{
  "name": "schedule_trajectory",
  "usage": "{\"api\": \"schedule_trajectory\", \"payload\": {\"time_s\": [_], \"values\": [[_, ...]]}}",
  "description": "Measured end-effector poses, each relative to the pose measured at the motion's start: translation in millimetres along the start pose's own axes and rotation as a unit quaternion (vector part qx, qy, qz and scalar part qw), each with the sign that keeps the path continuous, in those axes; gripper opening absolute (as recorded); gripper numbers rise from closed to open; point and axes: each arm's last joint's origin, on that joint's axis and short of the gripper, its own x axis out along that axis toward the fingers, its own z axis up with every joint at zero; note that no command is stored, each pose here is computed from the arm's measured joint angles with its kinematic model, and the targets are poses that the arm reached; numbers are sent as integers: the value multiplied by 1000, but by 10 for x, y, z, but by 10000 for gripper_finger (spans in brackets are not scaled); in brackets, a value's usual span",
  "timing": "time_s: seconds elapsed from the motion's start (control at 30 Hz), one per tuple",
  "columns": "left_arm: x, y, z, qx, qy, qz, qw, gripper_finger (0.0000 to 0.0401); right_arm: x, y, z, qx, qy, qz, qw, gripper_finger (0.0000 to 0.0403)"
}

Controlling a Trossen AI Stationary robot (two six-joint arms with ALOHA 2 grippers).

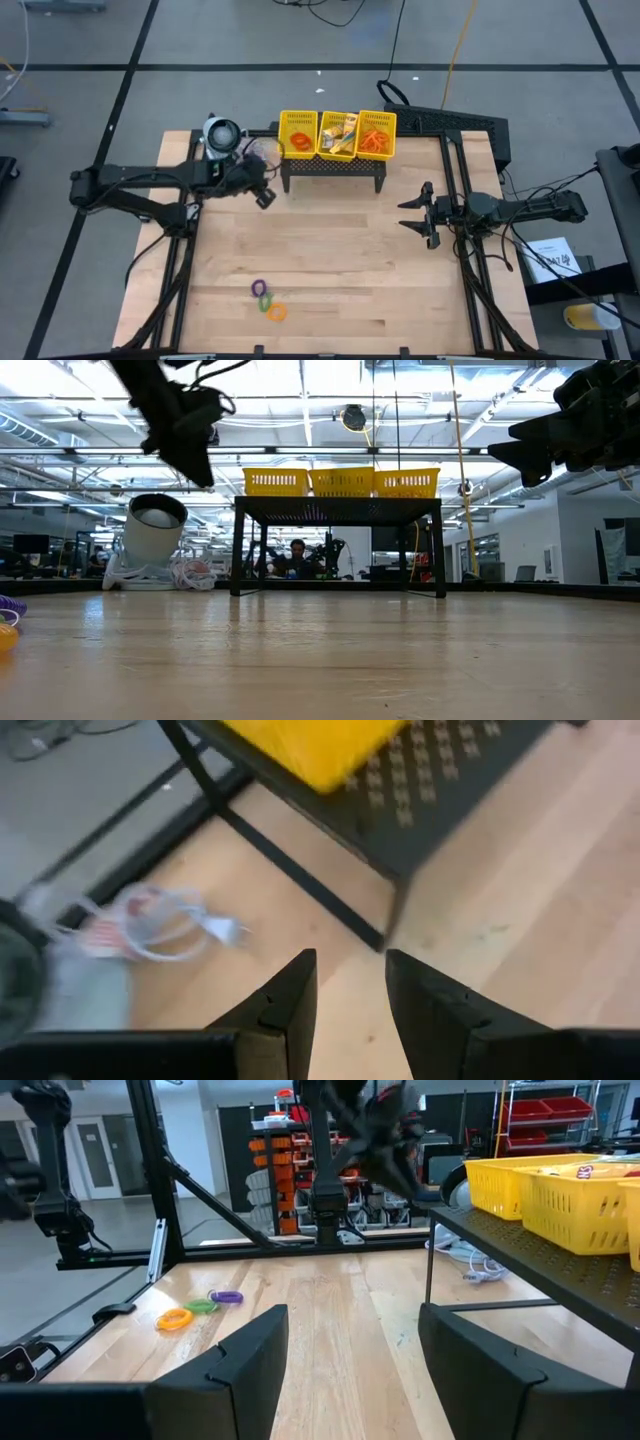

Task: Pick & Place Office Desk Supplies
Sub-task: Put the violet spring keychain into the left yellow bin on the shelf

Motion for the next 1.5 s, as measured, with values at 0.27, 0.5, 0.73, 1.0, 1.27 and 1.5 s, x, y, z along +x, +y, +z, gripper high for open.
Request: {"api": "schedule_trajectory", "payload": {"time_s": [0.27, 0.5, 0.73, 1.0, 1.27, 1.5], "values": [[168, -18, -703, -50, -12, -84, 995, 127, 0, 0, 0, 0, 0, 0, 1000, 215], [268, -189, -1017, -51, -85, -209, 973, 127, 0, 0, 1, 0, 0, 0, 1000, 215], [335, -417, -1145, 7, -121, -355, 927, 127, 0, 0, 0, 0, 0, 0, 1000, 215], [367, -673, -1157, 63, -142, -487, 860, 127, 0, 0, -1, 0, 0, 0, 1000, 215], [444, -803, -1206, 91, -133, -559, 813, 127, 1, 0, -1, 0, 0, 0, 1000, 215], [463, -785, -1189, 88, -134, -556, 815, 127, 1, 0, -1, 0, 1, 0, 1000, 215]]}}
